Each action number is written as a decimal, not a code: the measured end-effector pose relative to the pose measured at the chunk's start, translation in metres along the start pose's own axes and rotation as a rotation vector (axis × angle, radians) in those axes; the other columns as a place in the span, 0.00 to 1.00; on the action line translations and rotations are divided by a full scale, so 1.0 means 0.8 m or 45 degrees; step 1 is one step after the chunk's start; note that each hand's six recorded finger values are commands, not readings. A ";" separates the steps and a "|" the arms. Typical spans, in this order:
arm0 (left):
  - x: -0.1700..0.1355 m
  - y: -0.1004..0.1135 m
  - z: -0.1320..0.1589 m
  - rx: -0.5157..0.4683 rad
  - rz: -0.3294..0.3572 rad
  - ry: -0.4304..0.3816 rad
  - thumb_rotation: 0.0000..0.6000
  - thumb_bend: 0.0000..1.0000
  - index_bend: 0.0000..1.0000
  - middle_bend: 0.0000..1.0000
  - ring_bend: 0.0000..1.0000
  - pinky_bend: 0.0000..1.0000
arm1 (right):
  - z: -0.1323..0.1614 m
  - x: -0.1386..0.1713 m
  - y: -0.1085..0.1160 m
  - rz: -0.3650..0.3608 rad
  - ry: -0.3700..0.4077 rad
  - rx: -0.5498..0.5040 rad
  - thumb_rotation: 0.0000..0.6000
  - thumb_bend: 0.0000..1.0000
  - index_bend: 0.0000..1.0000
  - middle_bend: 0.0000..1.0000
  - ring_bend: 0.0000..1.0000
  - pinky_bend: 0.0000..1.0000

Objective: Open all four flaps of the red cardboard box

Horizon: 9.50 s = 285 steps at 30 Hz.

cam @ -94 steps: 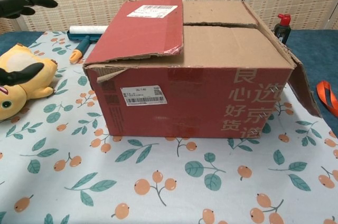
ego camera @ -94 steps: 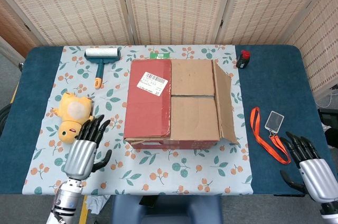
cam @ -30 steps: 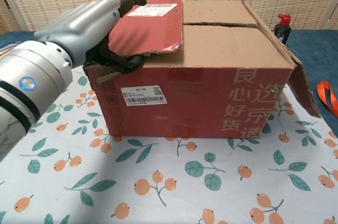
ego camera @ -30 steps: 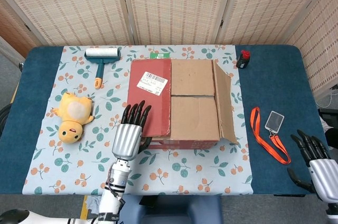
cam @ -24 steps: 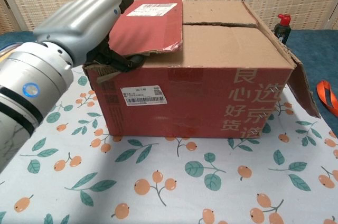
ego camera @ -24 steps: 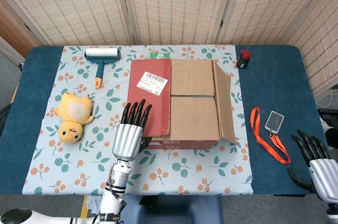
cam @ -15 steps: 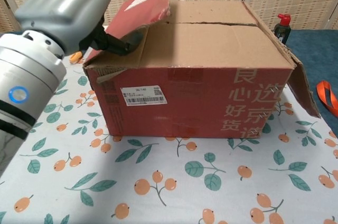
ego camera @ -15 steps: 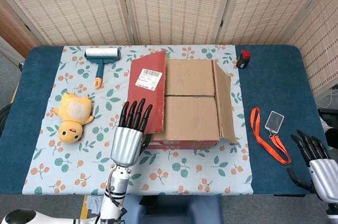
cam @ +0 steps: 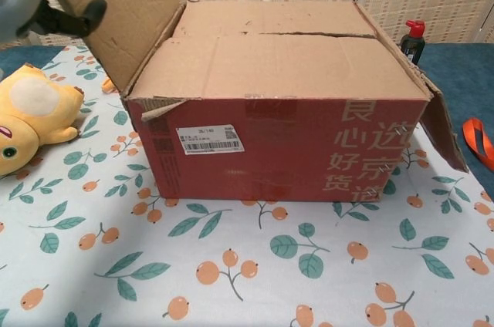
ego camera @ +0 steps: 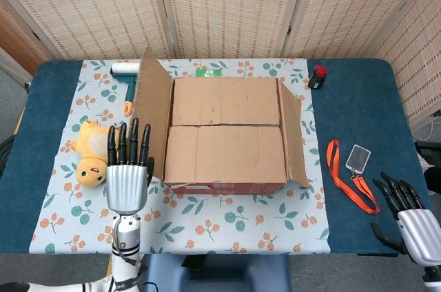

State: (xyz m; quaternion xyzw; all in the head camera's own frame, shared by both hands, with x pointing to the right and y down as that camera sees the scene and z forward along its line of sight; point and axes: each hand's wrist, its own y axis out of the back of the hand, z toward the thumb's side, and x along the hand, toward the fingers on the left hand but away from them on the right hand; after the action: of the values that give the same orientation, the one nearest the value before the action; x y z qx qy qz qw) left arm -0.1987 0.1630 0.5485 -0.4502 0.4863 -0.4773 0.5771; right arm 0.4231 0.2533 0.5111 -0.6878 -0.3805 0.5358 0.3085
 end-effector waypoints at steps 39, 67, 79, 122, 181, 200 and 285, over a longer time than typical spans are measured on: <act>-0.034 -0.032 -0.189 -0.471 -0.615 0.146 1.00 0.39 0.00 0.00 0.00 0.00 | 0.149 -0.224 0.015 0.134 0.287 0.122 1.00 0.42 0.00 0.00 0.00 0.00; 0.024 -0.051 -0.252 -0.471 -0.595 0.196 1.00 0.39 0.00 0.00 0.00 0.00 | 0.251 -0.396 -0.032 0.214 0.299 0.297 1.00 0.42 0.00 0.00 0.00 0.00; 0.032 -0.051 -0.263 -0.413 -0.547 0.203 1.00 0.40 0.00 0.00 0.00 0.00 | 0.266 -0.425 -0.033 0.174 0.286 0.318 1.00 0.42 0.00 0.00 0.00 0.00; 0.058 -0.083 -0.328 -0.297 -0.575 0.307 1.00 0.40 0.00 0.00 0.00 0.00 | 0.272 -0.571 0.080 -0.254 0.166 0.163 1.00 0.42 0.00 0.00 0.00 0.00; 0.045 -0.083 -0.312 -0.263 -0.530 0.331 1.00 0.40 0.00 0.00 0.00 0.00 | 0.252 -0.382 -0.032 0.677 0.232 -1.044 1.00 0.42 0.00 0.00 0.00 0.23; 0.049 -0.090 -0.311 -0.262 -0.572 0.324 1.00 0.40 0.00 0.00 0.00 0.00 | 0.256 -0.368 -0.023 0.696 0.229 -1.166 1.00 0.42 0.00 0.00 0.00 0.43; -0.107 -0.060 -0.300 -0.148 -0.865 0.114 1.00 0.44 0.00 0.00 0.00 0.00 | 0.011 -0.058 0.004 -0.031 -0.113 0.213 1.00 0.42 0.00 0.00 0.00 0.00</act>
State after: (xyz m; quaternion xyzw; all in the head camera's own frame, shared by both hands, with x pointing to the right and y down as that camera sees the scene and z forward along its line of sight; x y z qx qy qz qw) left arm -0.4485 0.2278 0.5780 -0.5973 0.3597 -0.6328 0.3367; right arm 0.4088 0.2120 0.5297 -0.6305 -0.3559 0.5919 0.3543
